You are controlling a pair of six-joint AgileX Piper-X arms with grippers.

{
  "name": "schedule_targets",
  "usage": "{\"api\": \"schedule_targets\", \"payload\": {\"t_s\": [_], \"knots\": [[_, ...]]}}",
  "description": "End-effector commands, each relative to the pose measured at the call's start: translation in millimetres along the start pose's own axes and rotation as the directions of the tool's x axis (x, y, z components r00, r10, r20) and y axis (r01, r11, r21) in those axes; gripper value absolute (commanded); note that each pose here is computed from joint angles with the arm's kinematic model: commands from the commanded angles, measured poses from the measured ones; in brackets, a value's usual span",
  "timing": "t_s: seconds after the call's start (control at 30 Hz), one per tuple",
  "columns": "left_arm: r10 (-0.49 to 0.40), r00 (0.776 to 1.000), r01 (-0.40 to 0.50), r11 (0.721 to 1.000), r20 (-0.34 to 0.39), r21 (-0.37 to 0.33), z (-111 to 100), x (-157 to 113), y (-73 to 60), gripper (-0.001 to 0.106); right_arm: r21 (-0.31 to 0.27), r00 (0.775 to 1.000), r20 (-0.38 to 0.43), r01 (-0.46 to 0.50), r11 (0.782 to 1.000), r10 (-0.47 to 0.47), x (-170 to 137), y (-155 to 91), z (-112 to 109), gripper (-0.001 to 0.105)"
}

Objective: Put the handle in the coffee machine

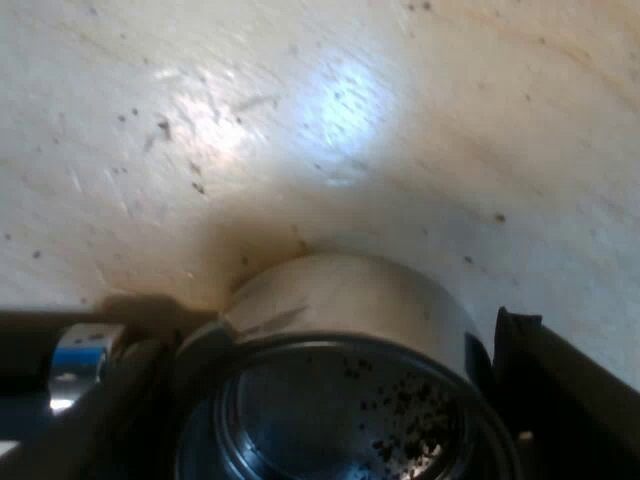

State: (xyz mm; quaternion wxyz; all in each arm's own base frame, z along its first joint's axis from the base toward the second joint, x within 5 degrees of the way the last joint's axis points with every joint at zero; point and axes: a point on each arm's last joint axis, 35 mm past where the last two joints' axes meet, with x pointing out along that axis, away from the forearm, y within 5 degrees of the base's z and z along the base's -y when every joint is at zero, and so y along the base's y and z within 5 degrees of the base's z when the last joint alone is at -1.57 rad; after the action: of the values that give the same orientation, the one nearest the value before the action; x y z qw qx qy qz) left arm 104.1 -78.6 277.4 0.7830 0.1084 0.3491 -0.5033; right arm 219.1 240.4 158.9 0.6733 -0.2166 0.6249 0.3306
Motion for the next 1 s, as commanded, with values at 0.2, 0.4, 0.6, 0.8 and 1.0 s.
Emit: {"api": "schedule_targets", "payload": {"t_s": [0.2,0.4,0.6,0.8,1.0], "knots": [[-0.005,1.000,0.004,0.998,0.024,0.067,3.0,-1.8,-0.6,0.081,0.129,0.999,0.039,-0.004,0.992,-0.001,-32.3,3.1,-6.9,0.000],[-0.019,1.000,0.020,0.998,-0.018,0.060,3.0,7.2,4.7,0.081,0.176,0.997,0.080,-0.014,0.984,0.000,-54.2,5.7,-11.0,0.000],[-0.041,0.995,0.046,0.998,-0.087,0.048,1.9,22.1,13.3,0.081,0.200,0.995,0.099,-0.044,0.979,0.024,-73.3,8.8,-9.3,0.000],[-0.048,0.993,0.053,0.998,-0.106,0.040,3.6,32.5,20.0,0.081,0.198,0.988,0.137,-0.098,0.975,0.072,-87.7,12.4,-0.3,0.000],[-0.011,0.992,0.017,0.999,-0.125,0.045,4.1,37.7,24.8,0.081,0.194,0.984,0.149,-0.129,0.973,0.100,-96.7,14.6,3.9,0.000]]}}
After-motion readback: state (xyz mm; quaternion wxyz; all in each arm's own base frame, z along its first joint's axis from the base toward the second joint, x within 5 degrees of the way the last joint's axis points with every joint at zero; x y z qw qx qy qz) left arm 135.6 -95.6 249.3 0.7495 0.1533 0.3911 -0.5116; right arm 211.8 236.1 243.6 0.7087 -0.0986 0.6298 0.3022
